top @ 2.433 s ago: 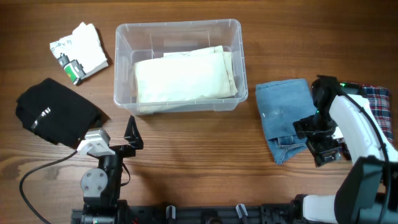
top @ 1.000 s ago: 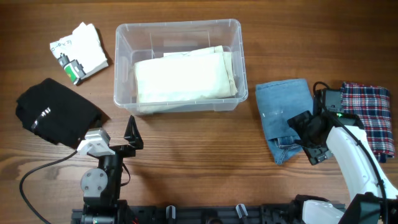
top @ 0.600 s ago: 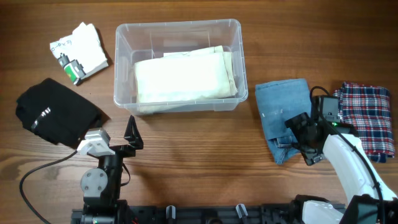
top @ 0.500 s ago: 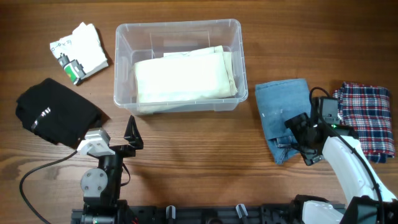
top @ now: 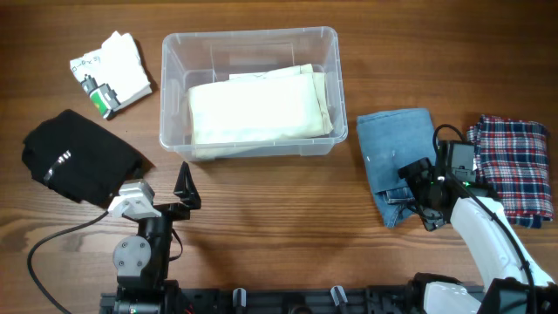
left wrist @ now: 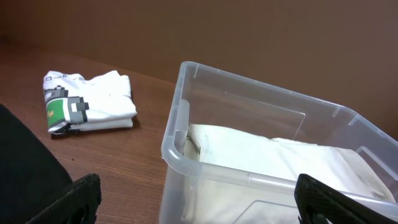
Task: Pack container
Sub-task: 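Grasp the blue denim's right edge with the right gripper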
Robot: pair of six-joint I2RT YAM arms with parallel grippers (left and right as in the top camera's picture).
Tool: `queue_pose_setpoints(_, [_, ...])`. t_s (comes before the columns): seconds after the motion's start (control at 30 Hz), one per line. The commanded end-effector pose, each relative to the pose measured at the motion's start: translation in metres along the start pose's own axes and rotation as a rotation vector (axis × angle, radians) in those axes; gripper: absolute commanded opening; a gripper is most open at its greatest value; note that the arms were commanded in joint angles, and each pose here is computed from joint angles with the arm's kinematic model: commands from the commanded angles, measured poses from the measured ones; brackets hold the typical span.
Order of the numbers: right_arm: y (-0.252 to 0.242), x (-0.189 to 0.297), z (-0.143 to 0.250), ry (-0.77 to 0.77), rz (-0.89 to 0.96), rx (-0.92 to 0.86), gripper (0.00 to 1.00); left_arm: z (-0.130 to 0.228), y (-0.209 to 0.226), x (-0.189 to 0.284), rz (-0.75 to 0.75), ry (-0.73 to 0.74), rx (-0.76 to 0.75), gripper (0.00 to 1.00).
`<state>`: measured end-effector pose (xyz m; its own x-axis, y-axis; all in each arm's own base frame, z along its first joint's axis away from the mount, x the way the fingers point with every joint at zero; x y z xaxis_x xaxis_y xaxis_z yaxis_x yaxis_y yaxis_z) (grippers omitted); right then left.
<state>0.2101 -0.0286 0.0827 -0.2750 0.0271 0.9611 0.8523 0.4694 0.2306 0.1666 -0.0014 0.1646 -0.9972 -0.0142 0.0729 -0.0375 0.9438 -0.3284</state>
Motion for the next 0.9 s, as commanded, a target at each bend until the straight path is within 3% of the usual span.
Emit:
queue_pose_setpoints(0.0, [-0.019, -0.017, 0.020, 0.099, 0.066, 0.014, 0.98, 0.002, 0.001, 0.000, 0.001, 0.004, -0.023, 1.00])
queue_pose_setpoints(0.23, [-0.029, -0.027, 0.027, 0.098, 0.059, 0.014, 0.80, 0.002, 0.001, 0.000, 0.001, 0.004, -0.023, 1.00])
queue_pose_setpoints(0.73, [-0.033, -0.029, 0.036, 0.158, 0.052, 0.013, 0.85, 0.002, 0.001, 0.000, 0.001, 0.004, -0.023, 1.00])
queue_pose_setpoints(0.87, [-0.032, -0.029, 0.037, 0.165, 0.038, 0.013, 0.80, 0.002, 0.001, 0.000, 0.001, 0.004, -0.023, 1.00])
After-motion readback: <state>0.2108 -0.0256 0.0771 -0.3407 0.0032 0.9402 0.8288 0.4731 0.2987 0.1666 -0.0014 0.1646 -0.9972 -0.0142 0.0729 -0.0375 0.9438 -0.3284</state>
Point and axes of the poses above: each gripper's point midway between its finger pads, its own x axis back along the fingers, its own y axis along the line the jaws close on, z = x × y, the point moved 8 cm from there along x, back along the fingers, and after that the axes turned 2 degrees about x, right-handed, at the moved point
